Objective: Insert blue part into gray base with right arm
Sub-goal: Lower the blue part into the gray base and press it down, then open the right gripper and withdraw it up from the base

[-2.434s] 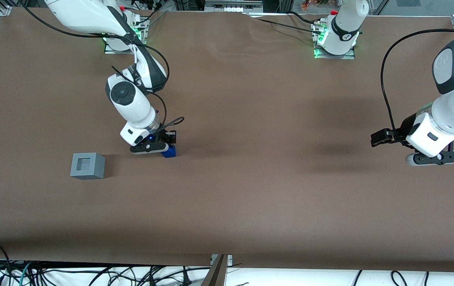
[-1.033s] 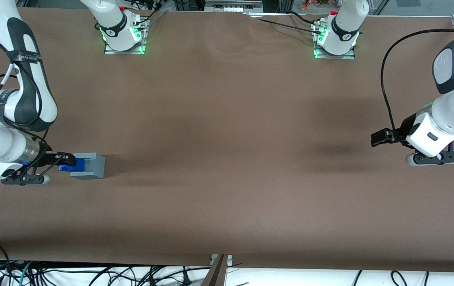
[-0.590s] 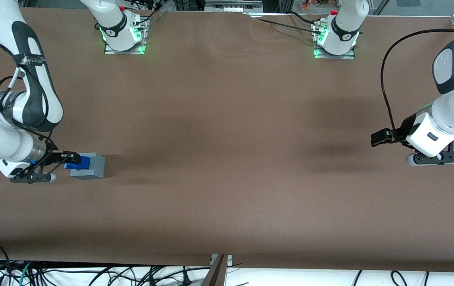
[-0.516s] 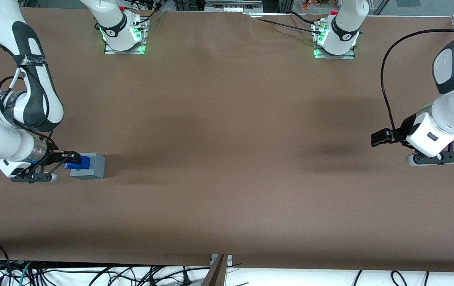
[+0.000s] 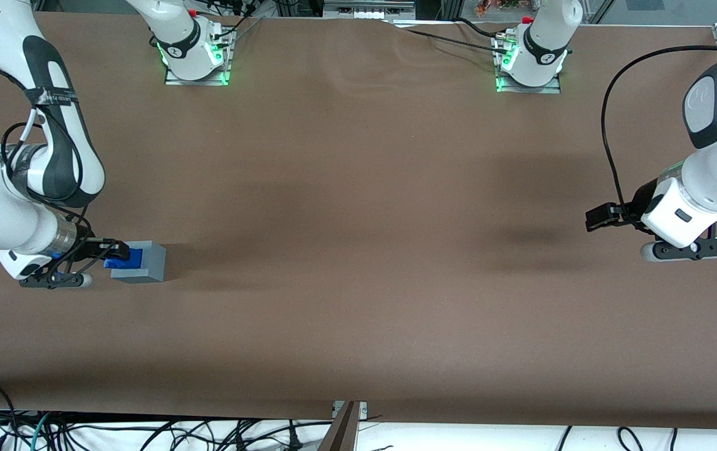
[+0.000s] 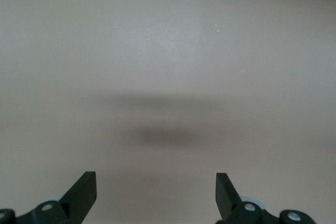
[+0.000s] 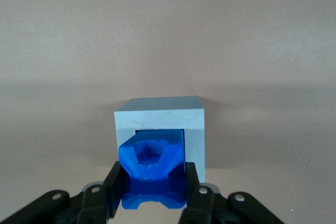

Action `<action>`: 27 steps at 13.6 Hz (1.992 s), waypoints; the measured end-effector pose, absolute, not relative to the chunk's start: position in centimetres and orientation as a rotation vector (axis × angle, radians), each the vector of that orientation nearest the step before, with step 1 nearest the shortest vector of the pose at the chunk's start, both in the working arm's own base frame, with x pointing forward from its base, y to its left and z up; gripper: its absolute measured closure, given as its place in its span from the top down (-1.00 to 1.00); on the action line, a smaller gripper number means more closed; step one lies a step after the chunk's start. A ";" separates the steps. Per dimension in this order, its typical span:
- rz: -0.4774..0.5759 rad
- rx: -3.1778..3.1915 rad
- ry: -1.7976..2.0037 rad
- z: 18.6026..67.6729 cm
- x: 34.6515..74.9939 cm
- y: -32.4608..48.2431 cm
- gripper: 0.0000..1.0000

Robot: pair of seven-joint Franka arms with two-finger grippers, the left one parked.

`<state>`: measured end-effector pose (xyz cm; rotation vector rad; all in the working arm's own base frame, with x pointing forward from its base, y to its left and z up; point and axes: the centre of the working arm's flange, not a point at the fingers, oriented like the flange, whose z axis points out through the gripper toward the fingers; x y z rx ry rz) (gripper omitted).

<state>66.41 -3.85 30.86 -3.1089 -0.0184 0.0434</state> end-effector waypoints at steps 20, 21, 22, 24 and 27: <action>-0.020 -3.111 -0.102 53.4 60.8 1.9 0.99; -0.018 -3.114 -0.103 53.8 59.8 1.9 0.99; -0.010 -3.116 -0.103 53.8 59.1 1.9 0.99; -0.008 -3.117 -0.104 53.8 58.7 2.0 0.99; -0.006 -3.116 -0.106 54.3 58.7 2.0 0.99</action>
